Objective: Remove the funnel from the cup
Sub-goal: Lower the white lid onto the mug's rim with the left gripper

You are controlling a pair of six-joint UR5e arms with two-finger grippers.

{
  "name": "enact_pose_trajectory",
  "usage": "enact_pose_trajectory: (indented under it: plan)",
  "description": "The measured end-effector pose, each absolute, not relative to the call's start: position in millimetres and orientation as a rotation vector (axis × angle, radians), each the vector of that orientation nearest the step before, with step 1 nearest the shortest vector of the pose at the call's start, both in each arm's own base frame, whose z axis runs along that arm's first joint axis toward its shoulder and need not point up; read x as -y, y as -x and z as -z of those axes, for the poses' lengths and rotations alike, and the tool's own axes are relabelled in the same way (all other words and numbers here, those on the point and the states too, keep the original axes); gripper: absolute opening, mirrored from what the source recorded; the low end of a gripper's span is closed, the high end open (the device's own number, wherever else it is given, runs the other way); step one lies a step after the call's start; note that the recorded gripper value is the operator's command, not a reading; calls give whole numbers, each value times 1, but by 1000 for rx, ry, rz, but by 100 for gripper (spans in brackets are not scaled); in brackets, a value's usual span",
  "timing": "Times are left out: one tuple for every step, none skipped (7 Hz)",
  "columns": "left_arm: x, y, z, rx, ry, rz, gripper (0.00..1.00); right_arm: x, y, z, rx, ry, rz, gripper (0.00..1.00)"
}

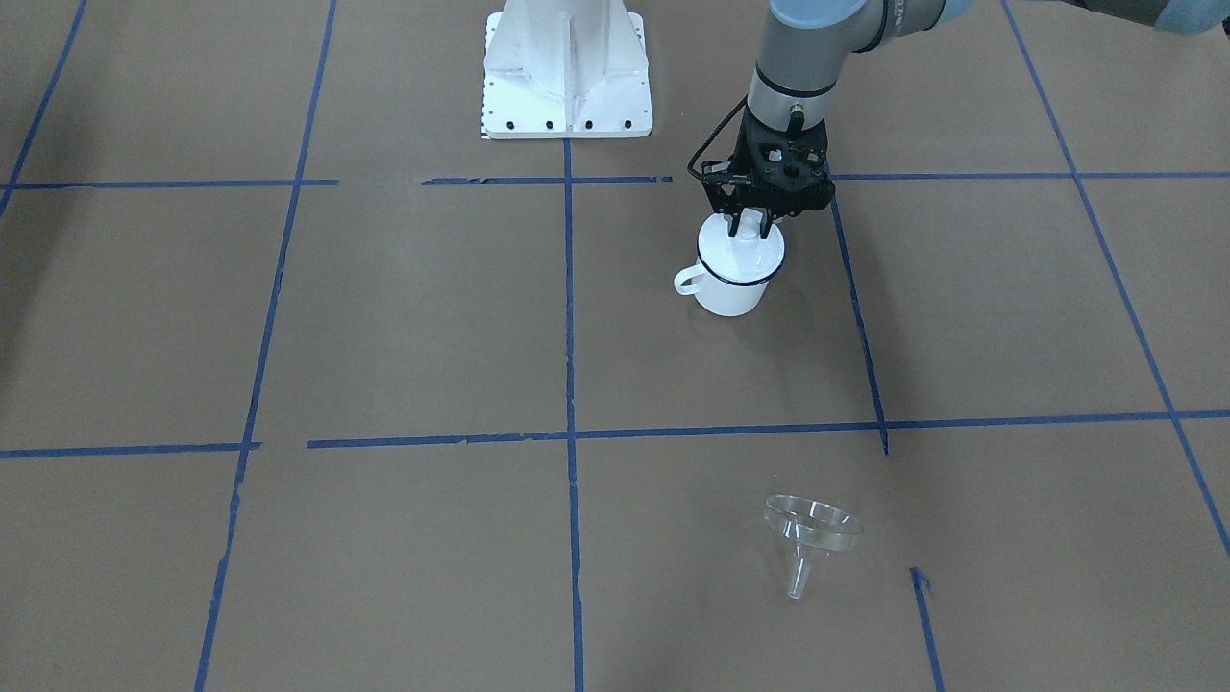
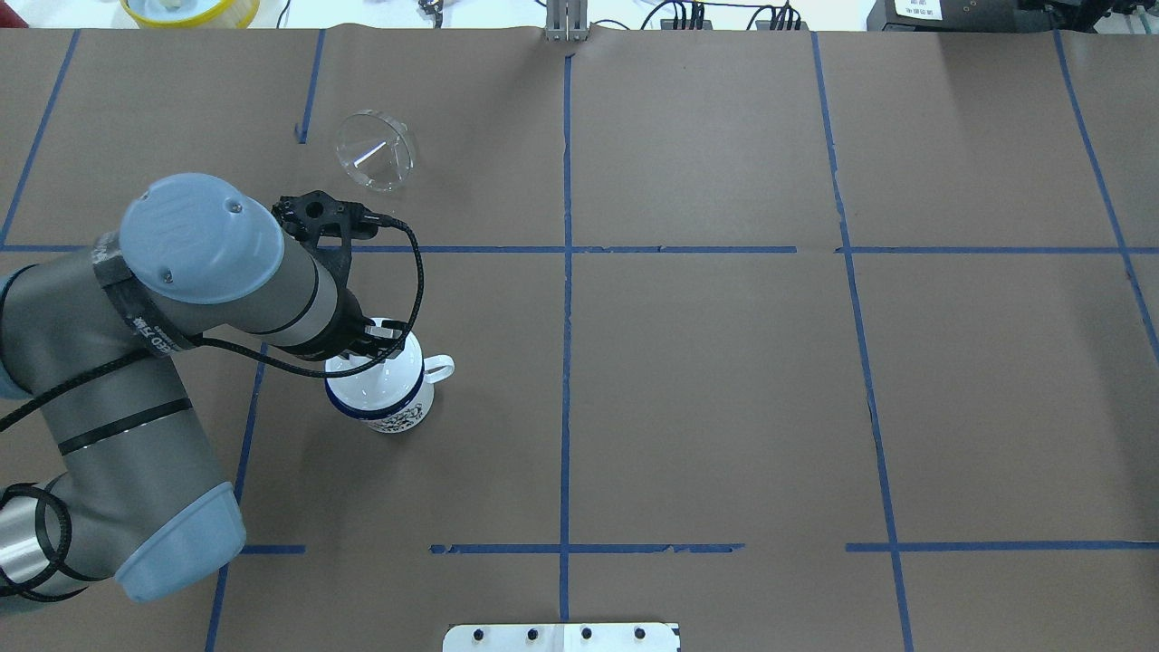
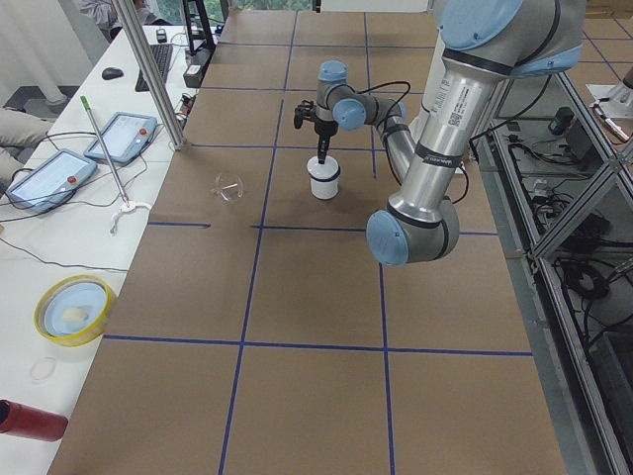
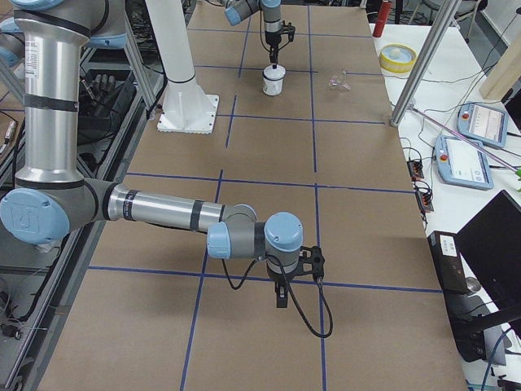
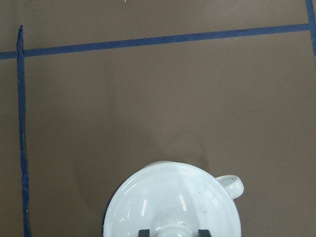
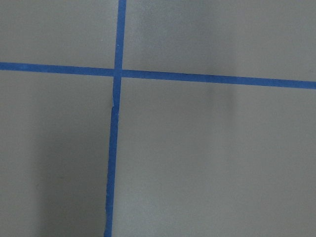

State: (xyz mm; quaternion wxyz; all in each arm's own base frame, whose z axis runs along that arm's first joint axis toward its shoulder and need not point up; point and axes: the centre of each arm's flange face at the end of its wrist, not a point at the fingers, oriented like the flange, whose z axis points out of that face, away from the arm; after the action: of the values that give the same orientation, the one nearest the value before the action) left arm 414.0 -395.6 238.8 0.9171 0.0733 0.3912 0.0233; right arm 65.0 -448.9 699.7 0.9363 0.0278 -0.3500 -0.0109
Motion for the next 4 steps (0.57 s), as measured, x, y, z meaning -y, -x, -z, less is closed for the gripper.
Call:
enact_pose_trajectory:
  plan:
    - [395, -414, -238, -807, -153, -50, 0, 449, -65, -700, 715, -57, 22, 100]
    - [394, -413, -237, -811, -157, -54, 0, 449, -65, -700, 715, -57, 22, 100]
    - [393, -411, -235, -817, -161, -56, 0, 449, -65, -700, 715, -57, 22, 100]
    - [392, -410, -233, -820, -164, -58, 0, 449, -65, -700, 715, -57, 22, 100]
